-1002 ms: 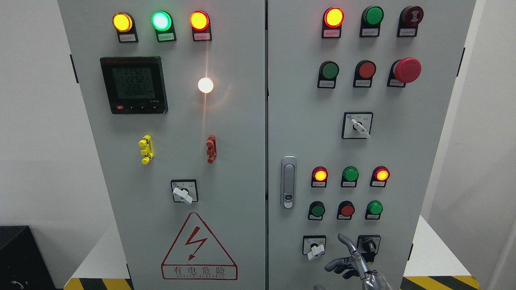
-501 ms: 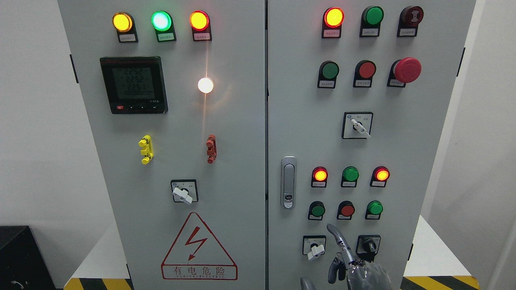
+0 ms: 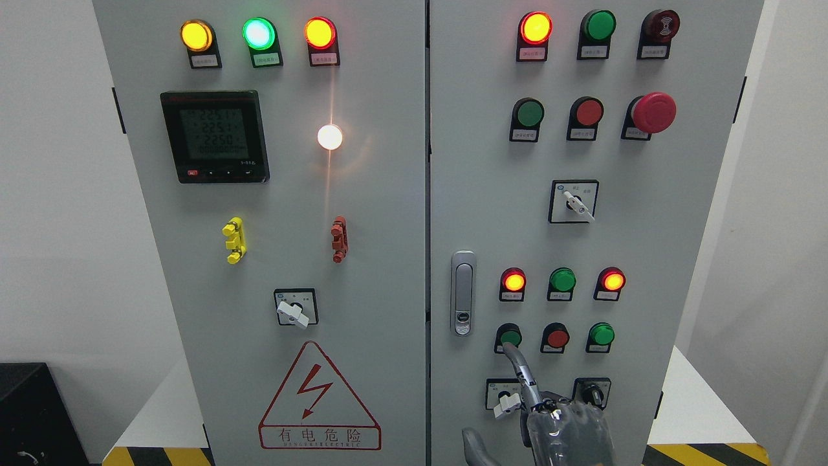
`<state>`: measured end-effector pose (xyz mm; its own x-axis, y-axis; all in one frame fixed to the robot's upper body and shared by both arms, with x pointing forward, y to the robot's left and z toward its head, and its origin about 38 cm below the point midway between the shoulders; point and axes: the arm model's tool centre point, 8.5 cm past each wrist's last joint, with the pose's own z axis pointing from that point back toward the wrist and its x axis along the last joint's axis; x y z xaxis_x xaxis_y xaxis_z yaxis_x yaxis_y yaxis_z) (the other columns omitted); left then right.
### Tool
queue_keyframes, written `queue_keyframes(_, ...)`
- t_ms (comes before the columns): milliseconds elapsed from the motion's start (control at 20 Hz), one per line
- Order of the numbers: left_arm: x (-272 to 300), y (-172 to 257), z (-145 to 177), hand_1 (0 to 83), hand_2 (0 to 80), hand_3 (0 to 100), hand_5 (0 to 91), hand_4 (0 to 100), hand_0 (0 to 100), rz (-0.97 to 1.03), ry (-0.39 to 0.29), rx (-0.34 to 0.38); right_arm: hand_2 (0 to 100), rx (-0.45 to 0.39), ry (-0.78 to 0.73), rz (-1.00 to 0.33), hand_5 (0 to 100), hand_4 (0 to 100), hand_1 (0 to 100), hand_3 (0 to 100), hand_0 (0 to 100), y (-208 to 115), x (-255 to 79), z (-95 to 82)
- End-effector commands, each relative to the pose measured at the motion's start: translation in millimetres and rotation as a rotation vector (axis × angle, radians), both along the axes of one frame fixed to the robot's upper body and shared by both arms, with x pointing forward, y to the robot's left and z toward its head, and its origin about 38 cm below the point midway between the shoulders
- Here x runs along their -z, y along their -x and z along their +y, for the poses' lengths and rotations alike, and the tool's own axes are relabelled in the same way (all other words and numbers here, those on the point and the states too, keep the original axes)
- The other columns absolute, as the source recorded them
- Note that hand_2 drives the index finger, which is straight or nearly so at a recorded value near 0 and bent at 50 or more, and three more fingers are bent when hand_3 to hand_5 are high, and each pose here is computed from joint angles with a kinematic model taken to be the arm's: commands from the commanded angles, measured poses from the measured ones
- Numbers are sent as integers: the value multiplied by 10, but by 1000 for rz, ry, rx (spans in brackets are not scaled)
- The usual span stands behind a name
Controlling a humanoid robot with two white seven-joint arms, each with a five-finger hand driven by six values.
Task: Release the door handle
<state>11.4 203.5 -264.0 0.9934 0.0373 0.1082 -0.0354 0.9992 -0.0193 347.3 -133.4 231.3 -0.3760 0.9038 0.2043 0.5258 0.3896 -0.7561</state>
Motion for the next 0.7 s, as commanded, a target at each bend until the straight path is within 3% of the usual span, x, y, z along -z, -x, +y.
queue_keyframes(0,-6,-67,13,556,0,0,0,0,120,3,-4,3,0,30,85,53,1000,1000,258,1000,281,-169,219,193)
queue_keyframes(651,-6,-67,13,556,0,0,0,0,120,3,-4,3,0,80,172,13,1000,1000,259,1000,278,-412,138,260)
